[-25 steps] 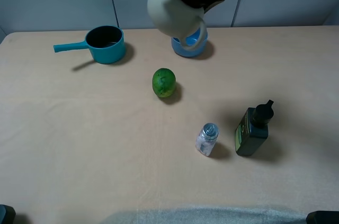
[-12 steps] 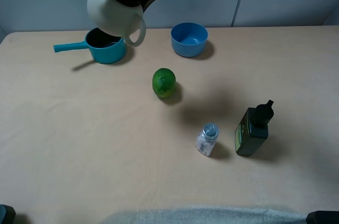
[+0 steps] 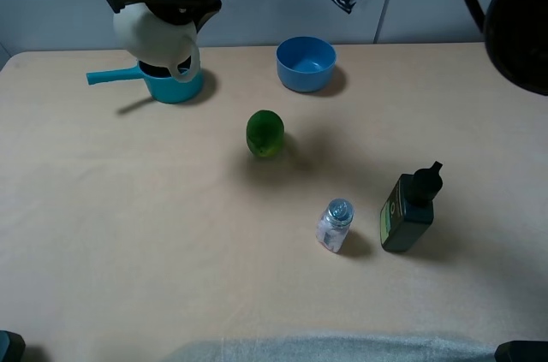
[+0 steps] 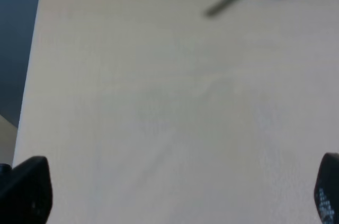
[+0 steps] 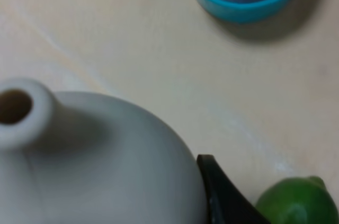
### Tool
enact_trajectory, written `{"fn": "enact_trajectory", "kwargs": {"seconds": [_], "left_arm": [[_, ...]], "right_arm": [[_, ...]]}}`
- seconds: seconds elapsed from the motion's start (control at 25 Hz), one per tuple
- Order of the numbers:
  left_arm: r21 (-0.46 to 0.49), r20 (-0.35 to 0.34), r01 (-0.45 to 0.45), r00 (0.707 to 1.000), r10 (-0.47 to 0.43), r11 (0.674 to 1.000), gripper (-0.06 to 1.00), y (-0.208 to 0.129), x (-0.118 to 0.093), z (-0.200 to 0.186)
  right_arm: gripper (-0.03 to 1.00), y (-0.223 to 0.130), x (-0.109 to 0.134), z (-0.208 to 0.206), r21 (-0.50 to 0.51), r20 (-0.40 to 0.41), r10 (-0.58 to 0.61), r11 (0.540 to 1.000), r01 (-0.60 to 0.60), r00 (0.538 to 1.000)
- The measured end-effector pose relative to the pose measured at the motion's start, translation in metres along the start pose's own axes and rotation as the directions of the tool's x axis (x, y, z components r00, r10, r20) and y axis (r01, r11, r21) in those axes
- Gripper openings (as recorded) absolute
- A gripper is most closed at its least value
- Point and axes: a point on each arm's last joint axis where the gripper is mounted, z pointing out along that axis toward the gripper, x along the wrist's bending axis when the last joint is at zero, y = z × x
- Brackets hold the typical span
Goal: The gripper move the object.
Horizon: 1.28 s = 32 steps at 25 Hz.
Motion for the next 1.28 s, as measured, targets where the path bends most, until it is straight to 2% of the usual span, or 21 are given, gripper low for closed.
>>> {"fn": "enact_trajectory", "kwargs": {"seconds": [1.0,1.28], "left_arm": [[0.0,-0.003,-0.002,1.0,0.002,1.0,0.99,0.0,0.0,0.0],[0.001,-0.012,-0.007,1.0,0.007,1.0,0.99,0.0,0.001,0.0]], "right_arm": [[0.07,0.015,-0.003,0.085,-0.207,-0.051,-0.026,0.978,0.015,0.998],[0.07,0.01,0.007,0.113,-0.234,-0.057,-0.055,0.972,0.04,0.997]]}}
